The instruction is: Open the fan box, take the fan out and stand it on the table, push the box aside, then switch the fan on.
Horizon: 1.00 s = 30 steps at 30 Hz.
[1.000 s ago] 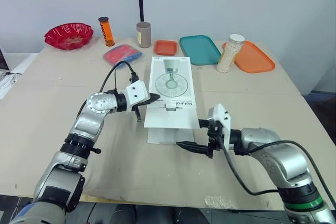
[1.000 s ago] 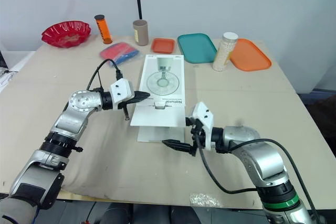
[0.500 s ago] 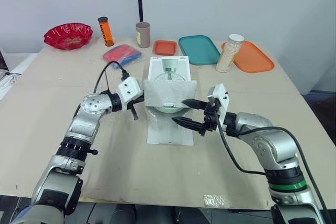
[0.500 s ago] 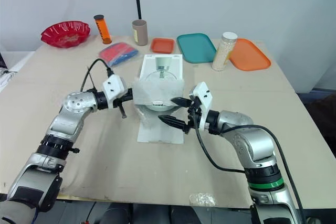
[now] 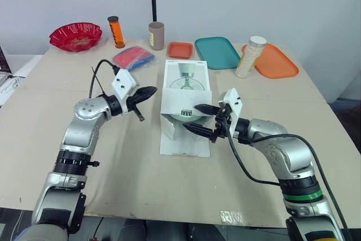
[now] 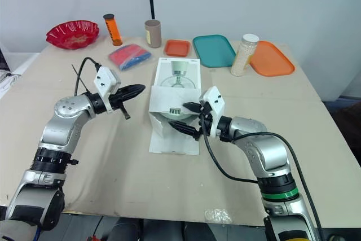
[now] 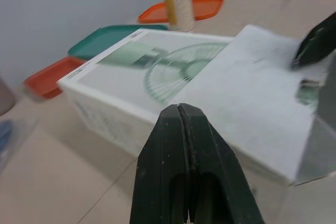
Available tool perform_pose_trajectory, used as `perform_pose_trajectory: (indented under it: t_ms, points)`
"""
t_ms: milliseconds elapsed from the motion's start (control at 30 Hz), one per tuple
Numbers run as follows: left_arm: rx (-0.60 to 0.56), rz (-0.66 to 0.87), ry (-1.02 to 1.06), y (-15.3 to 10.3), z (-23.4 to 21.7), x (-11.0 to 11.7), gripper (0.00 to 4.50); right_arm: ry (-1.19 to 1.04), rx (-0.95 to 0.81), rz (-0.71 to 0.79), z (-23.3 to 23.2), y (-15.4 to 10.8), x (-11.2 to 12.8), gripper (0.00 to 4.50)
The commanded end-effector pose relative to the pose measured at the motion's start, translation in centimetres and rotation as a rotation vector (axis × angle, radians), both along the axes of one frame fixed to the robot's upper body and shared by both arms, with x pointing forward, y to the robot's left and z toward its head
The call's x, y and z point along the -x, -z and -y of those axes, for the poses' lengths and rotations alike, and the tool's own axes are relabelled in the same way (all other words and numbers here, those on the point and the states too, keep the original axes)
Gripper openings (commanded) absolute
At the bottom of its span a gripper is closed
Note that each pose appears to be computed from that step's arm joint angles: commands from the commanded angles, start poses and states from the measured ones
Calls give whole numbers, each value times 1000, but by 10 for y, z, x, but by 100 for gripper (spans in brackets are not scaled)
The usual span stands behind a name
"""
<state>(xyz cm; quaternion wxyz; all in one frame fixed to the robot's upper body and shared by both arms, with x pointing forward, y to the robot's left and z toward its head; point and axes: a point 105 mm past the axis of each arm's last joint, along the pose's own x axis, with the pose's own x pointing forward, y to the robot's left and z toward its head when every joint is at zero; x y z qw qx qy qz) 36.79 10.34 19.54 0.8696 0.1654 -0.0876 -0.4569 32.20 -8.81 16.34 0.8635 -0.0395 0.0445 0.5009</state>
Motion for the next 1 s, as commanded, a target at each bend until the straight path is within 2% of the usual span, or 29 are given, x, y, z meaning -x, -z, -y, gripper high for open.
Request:
perform_pose_trajectory:
  t_ms: [33,167,500,600,633,667,733,867,1000]
  points:
    - [-39,-6,69,4,12,9,7,1,1,28,-2,-5,0,450]
    - [-171,-57,70,32,17,6,7,-1,-1,32,-3,-6,2,450]
    - [-229,-77,61,44,16,1,7,13,37,61,-9,-26,2,450]
    - [-236,-75,52,46,13,1,0,44,81,68,-13,-33,-1,348]
    - [-237,-75,52,47,12,1,0,39,90,70,-15,-34,0,335]
    - [-237,-76,51,47,11,1,0,19,112,78,-18,-34,3,275]
    - [-236,-76,49,48,11,1,0,-25,176,102,-25,-30,12,200]
    - [-236,-73,43,48,10,1,0,-60,368,89,-19,2,23,7]
    - [-236,-71,40,49,10,1,0,-12,417,66,-8,10,18,2]
